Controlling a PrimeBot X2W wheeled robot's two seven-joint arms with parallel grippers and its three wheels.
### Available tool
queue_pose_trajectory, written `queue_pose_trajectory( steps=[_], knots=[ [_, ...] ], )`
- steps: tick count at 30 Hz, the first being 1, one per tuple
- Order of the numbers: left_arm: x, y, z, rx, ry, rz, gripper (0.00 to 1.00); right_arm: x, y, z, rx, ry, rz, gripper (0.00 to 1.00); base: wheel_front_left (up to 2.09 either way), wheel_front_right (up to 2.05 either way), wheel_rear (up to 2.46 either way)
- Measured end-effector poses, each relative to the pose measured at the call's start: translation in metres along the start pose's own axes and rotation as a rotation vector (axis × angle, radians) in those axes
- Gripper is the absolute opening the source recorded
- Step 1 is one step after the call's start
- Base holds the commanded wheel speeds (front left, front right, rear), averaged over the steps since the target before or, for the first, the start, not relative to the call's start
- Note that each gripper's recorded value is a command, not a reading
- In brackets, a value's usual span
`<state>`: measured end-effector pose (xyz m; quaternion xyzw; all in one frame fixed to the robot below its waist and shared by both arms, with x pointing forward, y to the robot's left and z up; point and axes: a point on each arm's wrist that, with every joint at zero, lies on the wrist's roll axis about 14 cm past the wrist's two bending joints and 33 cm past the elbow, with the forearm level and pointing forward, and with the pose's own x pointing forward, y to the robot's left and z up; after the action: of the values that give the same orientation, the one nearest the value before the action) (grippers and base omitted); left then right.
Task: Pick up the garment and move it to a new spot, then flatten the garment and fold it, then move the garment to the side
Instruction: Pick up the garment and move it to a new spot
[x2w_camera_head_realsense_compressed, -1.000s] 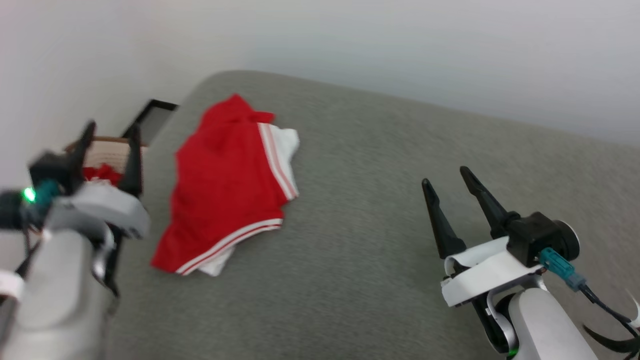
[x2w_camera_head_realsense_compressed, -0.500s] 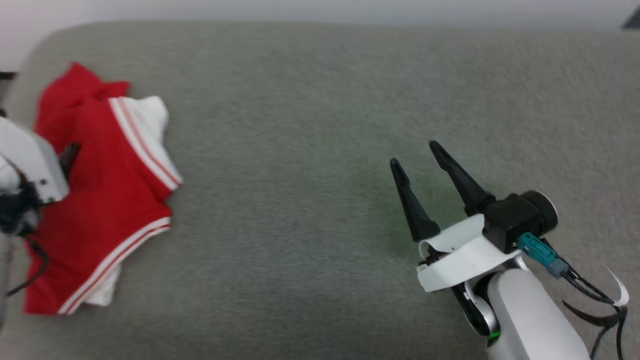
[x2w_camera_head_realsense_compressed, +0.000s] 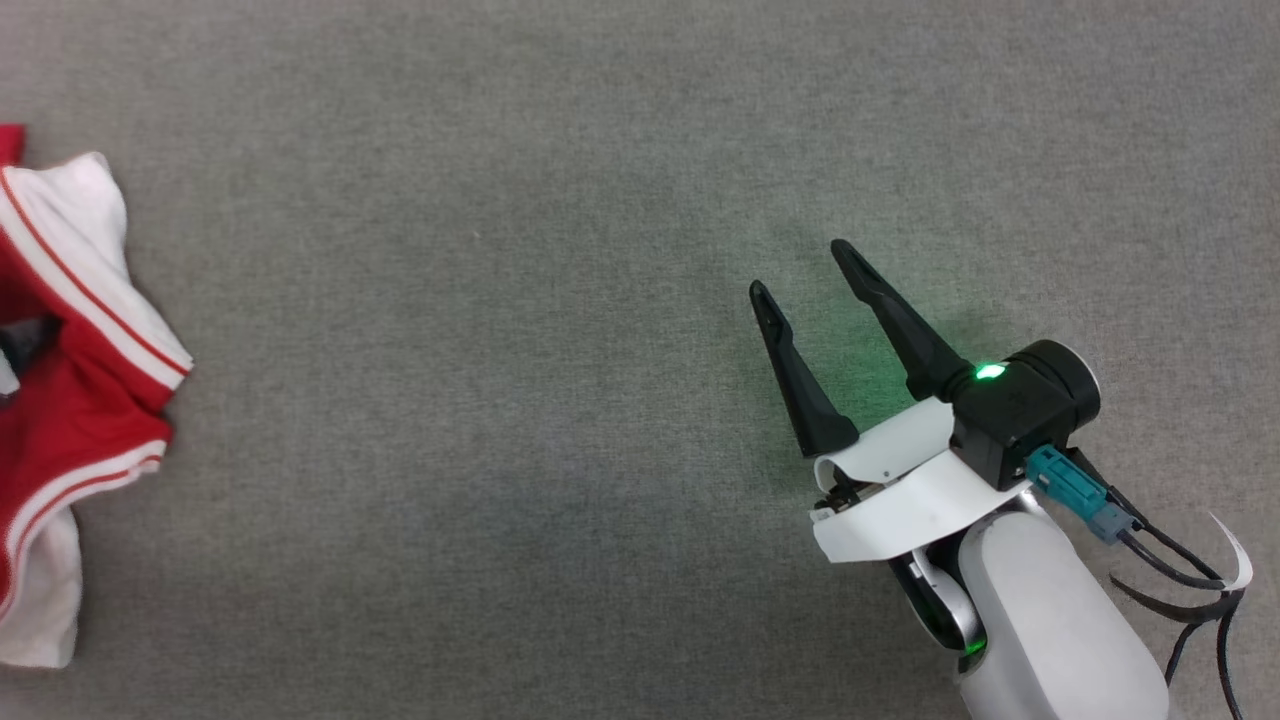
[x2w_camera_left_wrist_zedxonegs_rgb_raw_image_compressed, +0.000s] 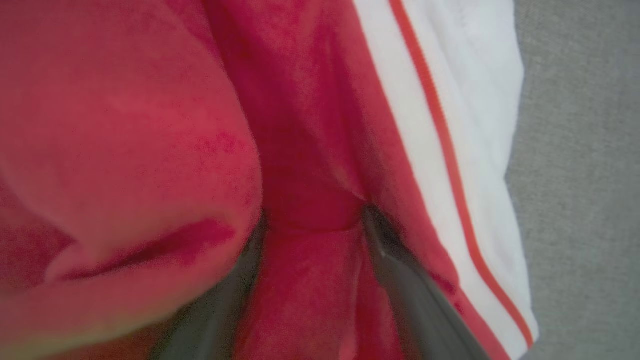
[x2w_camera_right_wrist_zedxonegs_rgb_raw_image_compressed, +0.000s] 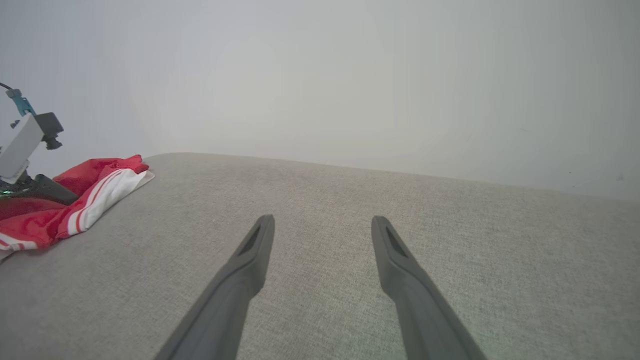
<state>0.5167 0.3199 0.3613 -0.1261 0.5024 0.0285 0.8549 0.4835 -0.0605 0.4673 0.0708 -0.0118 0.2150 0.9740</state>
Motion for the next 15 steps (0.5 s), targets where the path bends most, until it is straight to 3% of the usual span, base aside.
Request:
queue_pose_trajectory(
  steps=[1,2,3,4,15],
  knots=[
    [0.004,-0.001,-0.001,-0.006,0.008,-0.003,1.0,-0.001,-0.002,-0.003,0.001,0.007,-0.004,1.0,0.0,0.0,0.0],
    [0.008,-0.001,-0.002,-0.014,0.014,-0.005,0.93,-0.001,-0.003,-0.006,0.002,0.013,-0.007,1.0,0.0,0.0,0.0],
    [0.01,-0.001,-0.001,-0.019,0.012,-0.006,0.69,-0.002,-0.004,-0.008,0.003,0.019,-0.009,1.0,0.0,0.0,0.0],
    [0.011,-0.002,0.0,-0.025,0.005,-0.009,0.0,-0.002,-0.005,-0.009,0.002,0.023,-0.011,1.0,0.0,0.0,0.0],
    [-0.02,-0.014,0.02,0.008,-0.206,-0.035,0.0,-0.012,0.009,0.009,0.006,0.001,0.004,1.0,0.0,0.0,0.0]
  ],
)
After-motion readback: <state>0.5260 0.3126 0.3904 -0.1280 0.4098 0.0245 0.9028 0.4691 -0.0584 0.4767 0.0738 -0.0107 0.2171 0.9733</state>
